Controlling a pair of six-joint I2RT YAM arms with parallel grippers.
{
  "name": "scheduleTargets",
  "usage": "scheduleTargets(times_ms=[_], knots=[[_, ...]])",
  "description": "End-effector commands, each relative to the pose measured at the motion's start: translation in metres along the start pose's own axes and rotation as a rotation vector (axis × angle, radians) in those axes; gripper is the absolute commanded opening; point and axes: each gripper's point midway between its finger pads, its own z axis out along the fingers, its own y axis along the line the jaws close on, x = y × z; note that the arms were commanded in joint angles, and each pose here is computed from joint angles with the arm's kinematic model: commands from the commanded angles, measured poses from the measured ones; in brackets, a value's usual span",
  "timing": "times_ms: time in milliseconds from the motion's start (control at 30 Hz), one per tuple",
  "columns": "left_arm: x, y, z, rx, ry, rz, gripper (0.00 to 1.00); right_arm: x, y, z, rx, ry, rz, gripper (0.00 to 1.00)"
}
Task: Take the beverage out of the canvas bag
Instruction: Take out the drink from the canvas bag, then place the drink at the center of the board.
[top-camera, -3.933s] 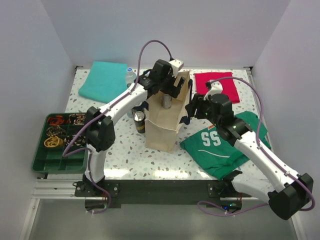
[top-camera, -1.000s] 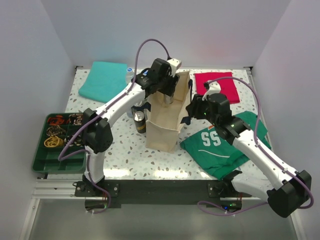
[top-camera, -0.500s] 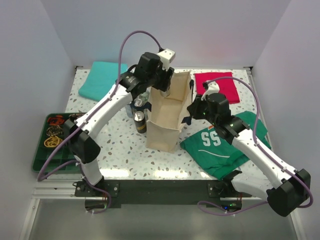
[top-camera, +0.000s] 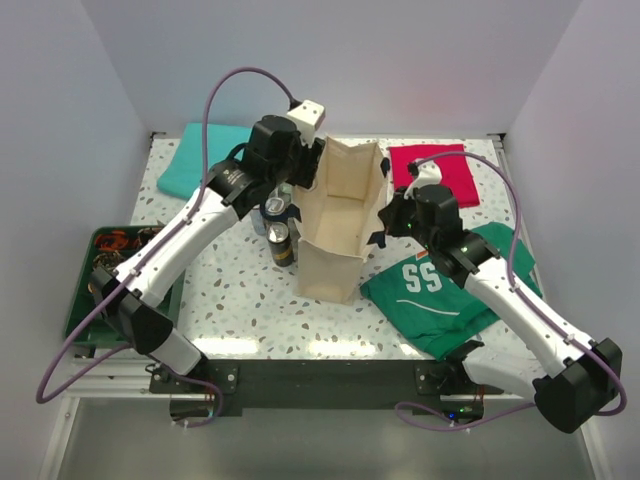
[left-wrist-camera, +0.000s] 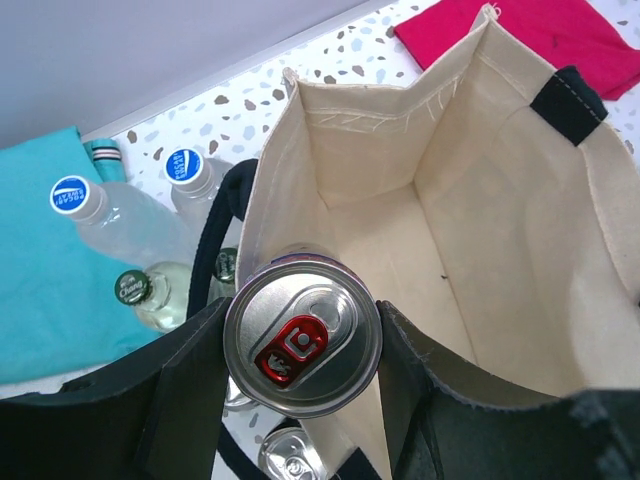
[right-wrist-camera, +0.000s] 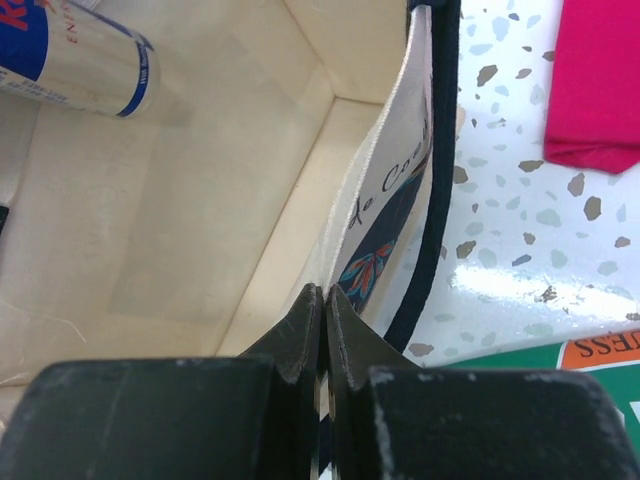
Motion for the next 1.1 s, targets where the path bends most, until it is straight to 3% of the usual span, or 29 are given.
scheduleTargets(times_ms=[0, 267, 600, 900, 1067], knots=[[-0.044, 0.023, -0.035, -0.094, -0.176, -0.027, 0.0, -0.034, -0.002, -0.009, 0.041, -0.1, -0.021, 0.0], [-0.044, 0.043, -0.059, -0.18, -0.206, -0.062, 0.0, -0.037, -0.009, -0.018, 0.067, -0.124, -0.023, 0.0], [-0.08, 0.004, -0.069, 0.05, -0.289, -0.049, 0.0, -0.03, -0.007, -0.017, 0.05, -0.104, -0.014, 0.0], [-0.116, 0.011, -0.123, 0.073, -0.404, -0.084, 0.0, -0.042, -0.015, -0.03, 0.093, -0.153, -0.015, 0.0], [-0.116, 0.024, -0.139, 0.017, -0.406, -0.089, 0.0, -0.043, -0.022, -0.036, 0.123, -0.172, -0.01, 0.0]])
